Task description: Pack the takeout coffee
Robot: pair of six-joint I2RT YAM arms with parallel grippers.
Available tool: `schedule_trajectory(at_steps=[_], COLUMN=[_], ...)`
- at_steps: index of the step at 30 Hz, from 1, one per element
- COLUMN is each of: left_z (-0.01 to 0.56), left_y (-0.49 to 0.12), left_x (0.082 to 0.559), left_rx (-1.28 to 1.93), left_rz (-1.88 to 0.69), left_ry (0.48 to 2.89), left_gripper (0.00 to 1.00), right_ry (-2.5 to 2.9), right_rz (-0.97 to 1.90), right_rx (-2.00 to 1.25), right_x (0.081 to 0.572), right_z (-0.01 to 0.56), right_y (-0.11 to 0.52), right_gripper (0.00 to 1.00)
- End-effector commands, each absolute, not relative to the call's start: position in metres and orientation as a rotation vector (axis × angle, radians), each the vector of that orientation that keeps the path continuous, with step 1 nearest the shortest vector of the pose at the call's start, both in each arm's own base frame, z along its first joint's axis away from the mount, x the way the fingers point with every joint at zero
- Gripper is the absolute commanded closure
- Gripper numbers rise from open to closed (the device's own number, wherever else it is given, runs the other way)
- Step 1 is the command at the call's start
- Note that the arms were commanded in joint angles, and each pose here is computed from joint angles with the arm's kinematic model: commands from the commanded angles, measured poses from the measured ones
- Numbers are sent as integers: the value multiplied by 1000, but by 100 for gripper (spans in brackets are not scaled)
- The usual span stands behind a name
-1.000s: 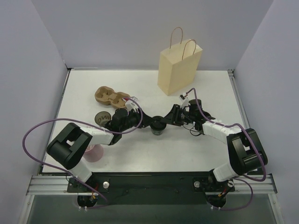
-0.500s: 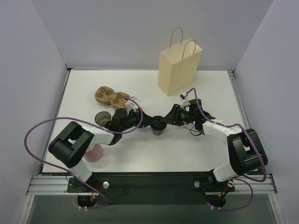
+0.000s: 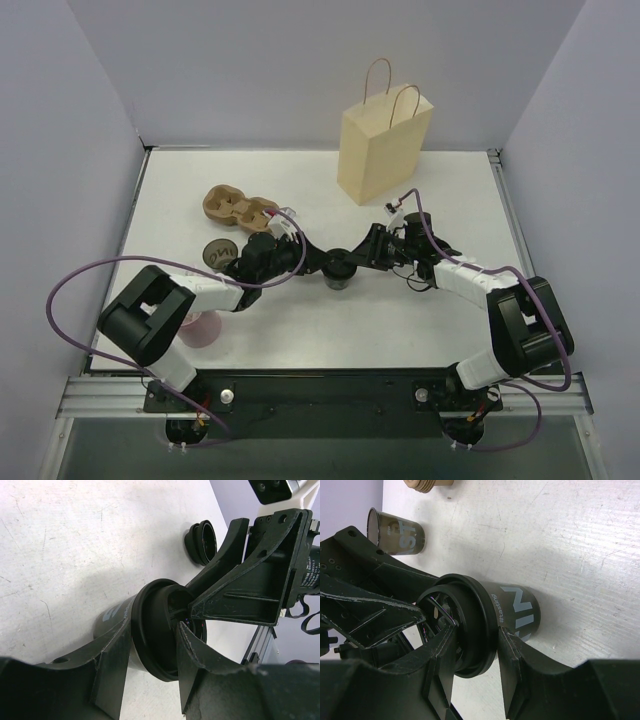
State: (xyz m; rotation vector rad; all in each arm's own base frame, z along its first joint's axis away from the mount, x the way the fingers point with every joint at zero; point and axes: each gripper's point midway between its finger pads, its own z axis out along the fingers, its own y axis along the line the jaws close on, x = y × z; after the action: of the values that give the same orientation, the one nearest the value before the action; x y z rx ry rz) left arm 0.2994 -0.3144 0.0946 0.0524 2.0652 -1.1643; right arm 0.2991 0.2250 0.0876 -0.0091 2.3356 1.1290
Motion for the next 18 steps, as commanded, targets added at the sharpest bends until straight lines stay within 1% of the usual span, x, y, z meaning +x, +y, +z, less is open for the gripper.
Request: schedule_trajectory(at_steps=[1, 5, 11, 14, 17, 18], left_z=[-72, -77, -68, -62, -55, -51], left_y=[-222, -232, -252, -254, -255, -257], left_x=[186, 184, 184, 186, 194, 198], left_rx=[100, 88, 90, 129, 163, 181], left_rz=[-690, -769, -940, -944, -908, -905], left_ry=[2789, 2786, 2751, 2743, 2734, 2722], left_gripper=[84, 92, 91, 90, 89, 89], right_ry=[2617, 2613, 2594, 2564, 2550, 2550], right_rz=[806, 810, 873, 921, 938, 941], right_rx=[106, 106, 67, 38, 23, 18], right_x=[266, 266, 264, 266, 268, 268], right_z=[11, 12, 21, 31, 38, 39], right_y=[177, 177, 183, 189, 191, 192], right_gripper=[71, 71, 70, 66, 59, 55])
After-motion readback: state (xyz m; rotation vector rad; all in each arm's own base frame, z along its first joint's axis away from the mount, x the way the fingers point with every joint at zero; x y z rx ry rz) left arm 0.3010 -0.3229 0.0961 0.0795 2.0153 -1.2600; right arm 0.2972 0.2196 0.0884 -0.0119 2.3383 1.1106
